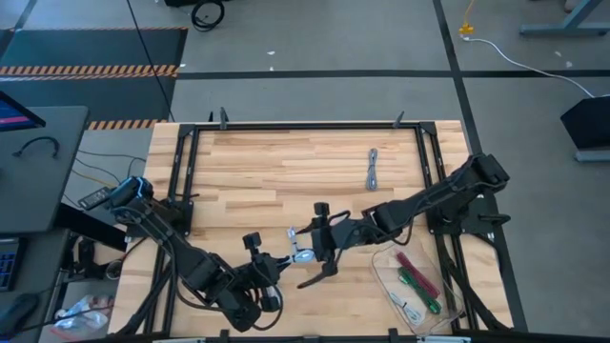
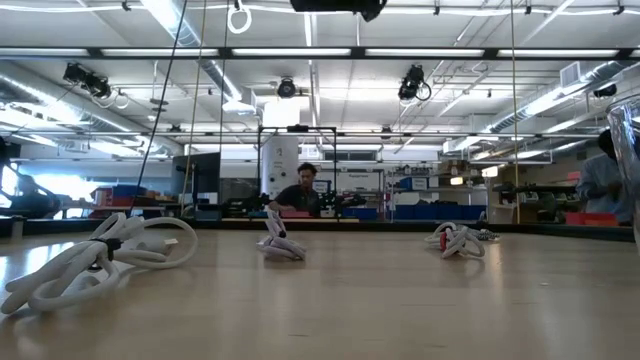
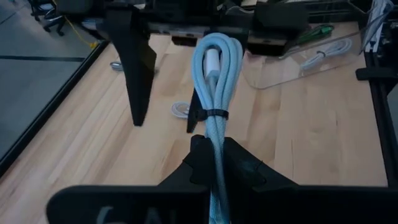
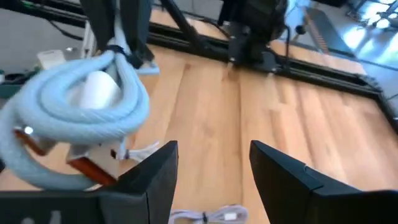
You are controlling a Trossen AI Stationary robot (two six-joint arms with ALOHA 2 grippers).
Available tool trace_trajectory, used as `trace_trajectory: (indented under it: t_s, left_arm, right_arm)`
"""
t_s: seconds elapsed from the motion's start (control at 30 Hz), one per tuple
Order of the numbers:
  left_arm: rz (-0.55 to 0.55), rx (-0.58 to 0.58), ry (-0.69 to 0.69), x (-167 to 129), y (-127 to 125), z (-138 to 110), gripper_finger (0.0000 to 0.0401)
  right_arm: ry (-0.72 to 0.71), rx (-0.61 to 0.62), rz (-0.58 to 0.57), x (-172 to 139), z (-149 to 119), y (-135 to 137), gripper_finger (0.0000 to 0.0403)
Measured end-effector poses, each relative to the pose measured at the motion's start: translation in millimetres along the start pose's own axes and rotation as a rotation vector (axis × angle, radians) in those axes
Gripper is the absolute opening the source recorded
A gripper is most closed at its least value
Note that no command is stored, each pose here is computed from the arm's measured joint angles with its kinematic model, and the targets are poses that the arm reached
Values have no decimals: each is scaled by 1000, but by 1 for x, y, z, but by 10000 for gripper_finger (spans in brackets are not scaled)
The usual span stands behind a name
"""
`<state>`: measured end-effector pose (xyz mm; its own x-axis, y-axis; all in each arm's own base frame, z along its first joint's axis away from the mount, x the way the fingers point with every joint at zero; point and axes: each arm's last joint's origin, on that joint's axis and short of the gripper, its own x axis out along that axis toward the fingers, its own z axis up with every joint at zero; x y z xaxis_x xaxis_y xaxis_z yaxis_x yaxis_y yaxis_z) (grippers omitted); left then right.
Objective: Pick and place USB-C Cables
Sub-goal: Put the blue charger cable into the transparent bin
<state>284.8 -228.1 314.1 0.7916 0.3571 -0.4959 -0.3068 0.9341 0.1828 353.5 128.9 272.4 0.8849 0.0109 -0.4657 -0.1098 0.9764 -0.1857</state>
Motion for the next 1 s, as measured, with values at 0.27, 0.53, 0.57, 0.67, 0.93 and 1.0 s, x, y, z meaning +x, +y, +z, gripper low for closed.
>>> trace_trajectory:
  t_s: [0.27, 0.53, 0.57, 0.67, 0.93, 1.0]
  left_arm:
    - [3, 7, 6, 1, 1, 0, 22]
    - [2, 4, 5, 1, 1, 0, 22]
    - [1, 4, 5, 1, 1, 0, 22]
    - [2, 2, 5, 1, 1, 0, 22]
    - [3, 3, 6, 1, 1, 0, 22]
    - [3, 3, 6, 1, 1, 0, 22]
  right_arm:
    - [-93, 0, 142, -11, 11, 15, 205]
    - [-121, -2, 174, -23, 16, 30, 205]
    - [-119, -3, 173, -23, 16, 31, 205]
    - [-123, -1, 170, -23, 16, 30, 204]
    - [-138, 11, 157, -21, 18, 25, 190]
    - [-151, 16, 153, -21, 20, 24, 184]
